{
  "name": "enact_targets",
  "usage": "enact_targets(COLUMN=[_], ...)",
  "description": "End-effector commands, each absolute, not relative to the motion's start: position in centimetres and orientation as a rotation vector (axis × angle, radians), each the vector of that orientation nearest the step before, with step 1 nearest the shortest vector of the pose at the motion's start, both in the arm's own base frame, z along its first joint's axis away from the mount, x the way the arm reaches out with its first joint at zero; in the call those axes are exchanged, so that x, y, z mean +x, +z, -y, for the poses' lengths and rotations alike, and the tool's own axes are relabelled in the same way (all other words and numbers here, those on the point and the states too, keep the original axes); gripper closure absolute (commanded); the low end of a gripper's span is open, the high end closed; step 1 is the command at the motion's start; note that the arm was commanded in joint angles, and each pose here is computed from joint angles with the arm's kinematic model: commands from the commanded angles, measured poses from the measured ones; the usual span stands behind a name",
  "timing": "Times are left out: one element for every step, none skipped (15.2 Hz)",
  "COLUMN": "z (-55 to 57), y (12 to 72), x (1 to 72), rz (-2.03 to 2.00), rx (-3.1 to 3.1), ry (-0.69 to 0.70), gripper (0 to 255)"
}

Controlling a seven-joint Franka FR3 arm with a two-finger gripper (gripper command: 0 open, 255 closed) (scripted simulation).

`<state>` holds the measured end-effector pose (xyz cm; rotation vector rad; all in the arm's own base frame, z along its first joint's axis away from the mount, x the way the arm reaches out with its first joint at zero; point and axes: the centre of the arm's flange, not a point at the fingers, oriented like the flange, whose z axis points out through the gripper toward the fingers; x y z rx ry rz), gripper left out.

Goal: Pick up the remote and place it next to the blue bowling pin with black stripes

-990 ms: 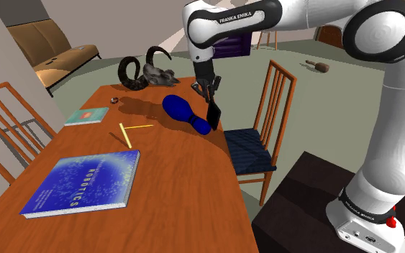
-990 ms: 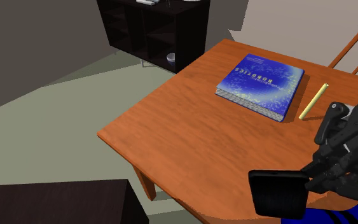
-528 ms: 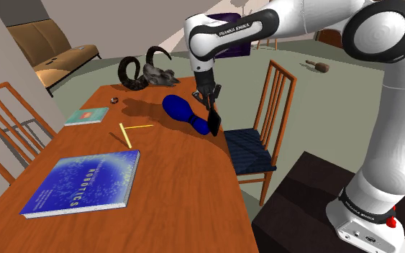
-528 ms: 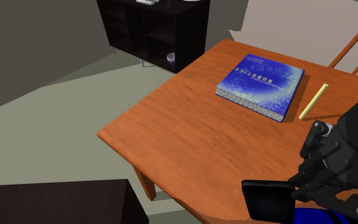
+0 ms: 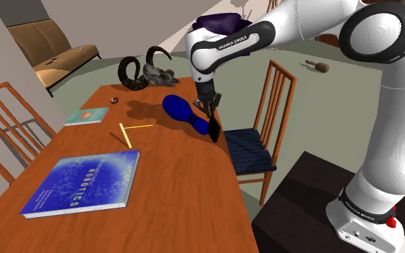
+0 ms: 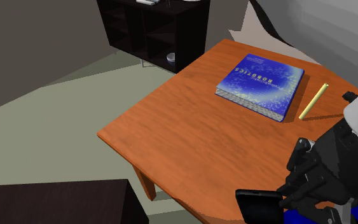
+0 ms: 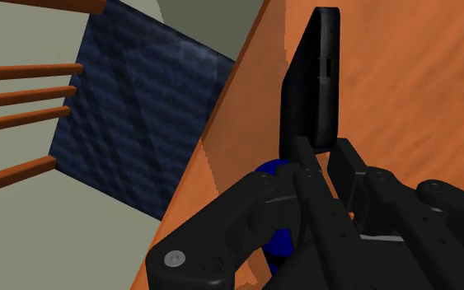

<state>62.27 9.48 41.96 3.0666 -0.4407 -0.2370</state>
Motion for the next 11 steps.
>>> enact_targets(z=[-9.49,-9.49,-9.49,-9.49,-9.49,-9.49,-9.49,-9.49,-9.49,-9.45,-9.44], y=[41.04,41.04,41.04,41.04,41.04,41.04,41.04,41.04,41.04,41.01,41.02], x=[62.24,62.24,62.24,62.24,62.24,62.24,62.24,62.24,62.24,62.29,62.31], rz=[0.441,0.441,0.441,0.441,0.441,0.441,0.441,0.441,0.441,0.441,0.441], rx=[3.067,3.067,3.067,3.067,3.067,3.067,3.067,3.067,3.067,3.067,3.067], ry=[-0.236,-0.236,-0.236,-0.236,-0.236,-0.236,-0.236,-0.236,-0.236,-0.236,-0.236], gripper=[255,255,255,255,255,255,255,255,255,0,0])
